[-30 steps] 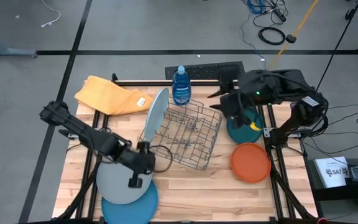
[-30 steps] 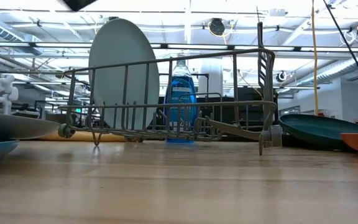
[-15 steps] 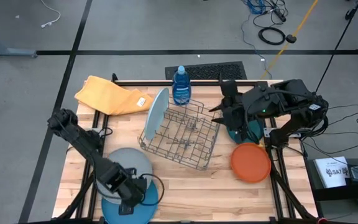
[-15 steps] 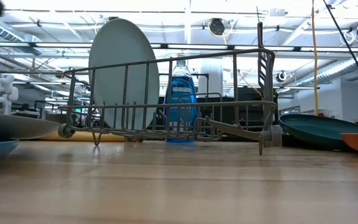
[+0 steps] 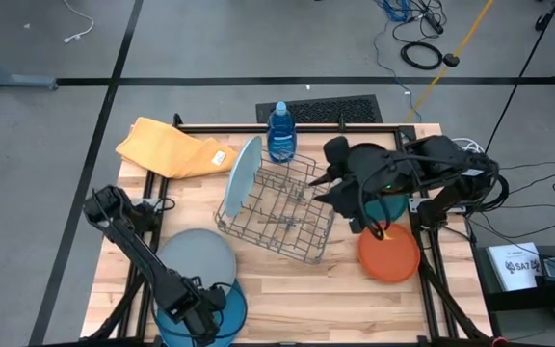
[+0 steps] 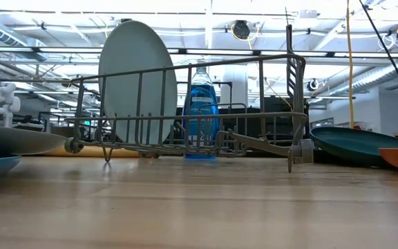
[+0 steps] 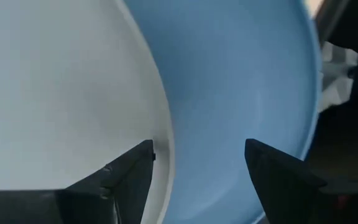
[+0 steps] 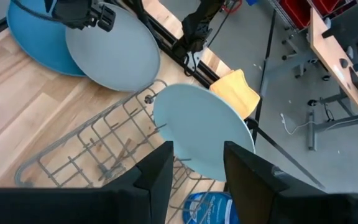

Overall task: Sort dishes
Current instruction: Put the gray plate into the dish rack

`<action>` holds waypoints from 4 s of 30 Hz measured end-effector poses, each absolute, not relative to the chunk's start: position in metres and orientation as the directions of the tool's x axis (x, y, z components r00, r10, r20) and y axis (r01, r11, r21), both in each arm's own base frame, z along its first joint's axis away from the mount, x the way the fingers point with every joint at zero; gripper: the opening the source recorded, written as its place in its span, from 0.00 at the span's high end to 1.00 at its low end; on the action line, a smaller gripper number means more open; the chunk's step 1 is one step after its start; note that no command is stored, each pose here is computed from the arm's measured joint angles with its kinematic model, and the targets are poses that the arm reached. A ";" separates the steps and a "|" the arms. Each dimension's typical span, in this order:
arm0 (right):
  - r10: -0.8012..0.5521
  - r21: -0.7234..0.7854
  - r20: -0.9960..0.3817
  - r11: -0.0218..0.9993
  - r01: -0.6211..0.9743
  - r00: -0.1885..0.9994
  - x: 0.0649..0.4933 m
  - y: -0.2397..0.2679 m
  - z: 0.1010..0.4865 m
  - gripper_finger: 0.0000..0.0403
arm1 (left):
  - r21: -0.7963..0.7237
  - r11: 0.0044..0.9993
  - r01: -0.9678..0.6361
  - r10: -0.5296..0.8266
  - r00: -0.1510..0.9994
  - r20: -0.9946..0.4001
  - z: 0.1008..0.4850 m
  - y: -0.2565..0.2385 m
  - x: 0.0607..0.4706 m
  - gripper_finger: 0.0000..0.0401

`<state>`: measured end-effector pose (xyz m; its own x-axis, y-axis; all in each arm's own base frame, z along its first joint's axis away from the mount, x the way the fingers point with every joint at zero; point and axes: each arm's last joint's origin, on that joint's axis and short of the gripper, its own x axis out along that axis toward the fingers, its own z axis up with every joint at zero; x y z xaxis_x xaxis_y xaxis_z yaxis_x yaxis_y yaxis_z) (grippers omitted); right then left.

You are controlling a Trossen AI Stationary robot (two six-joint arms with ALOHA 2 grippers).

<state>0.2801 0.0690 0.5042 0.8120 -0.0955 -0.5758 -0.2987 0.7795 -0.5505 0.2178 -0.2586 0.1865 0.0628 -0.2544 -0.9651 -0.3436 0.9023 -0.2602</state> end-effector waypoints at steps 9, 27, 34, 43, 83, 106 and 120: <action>-0.095 -0.548 -0.593 0.775 -0.314 0.800 0.293 0.073 0.496 0.67 | -0.149 0.898 -0.414 -0.167 -0.006 -0.986 0.156 -0.263 0.220 0.37; -0.091 -0.553 -0.574 0.776 -0.304 0.814 0.296 0.074 0.497 0.67 | -0.031 0.871 -0.490 -0.091 -0.098 -0.991 0.172 -0.261 0.218 0.37; -0.088 -0.555 -0.570 0.775 -0.303 0.817 0.296 0.074 0.498 0.67 | 0.042 0.867 -0.496 -0.002 -0.089 -0.996 0.172 -0.256 0.216 0.37; -0.087 -0.554 -0.570 0.775 -0.304 0.817 0.296 0.074 0.498 0.67 | 0.063 0.853 -0.517 0.013 -0.100 -0.995 0.173 -0.254 0.215 0.51; -0.082 -0.556 -0.559 0.775 -0.300 0.825 0.297 0.075 0.499 0.67 | -0.093 0.905 -0.415 0.026 0.272 -0.962 0.369 -0.227 0.200 1.00; 0.049 -0.546 -0.568 0.724 -0.421 0.822 0.297 0.079 0.499 0.62 | -0.176 0.984 0.040 -0.129 0.838 -0.530 0.468 -0.202 0.195 1.00; 0.144 -0.576 -0.526 0.666 -0.475 0.838 0.306 0.078 0.501 0.42 | -0.144 0.977 0.155 -0.208 0.831 -0.517 0.472 -0.195 0.209 1.00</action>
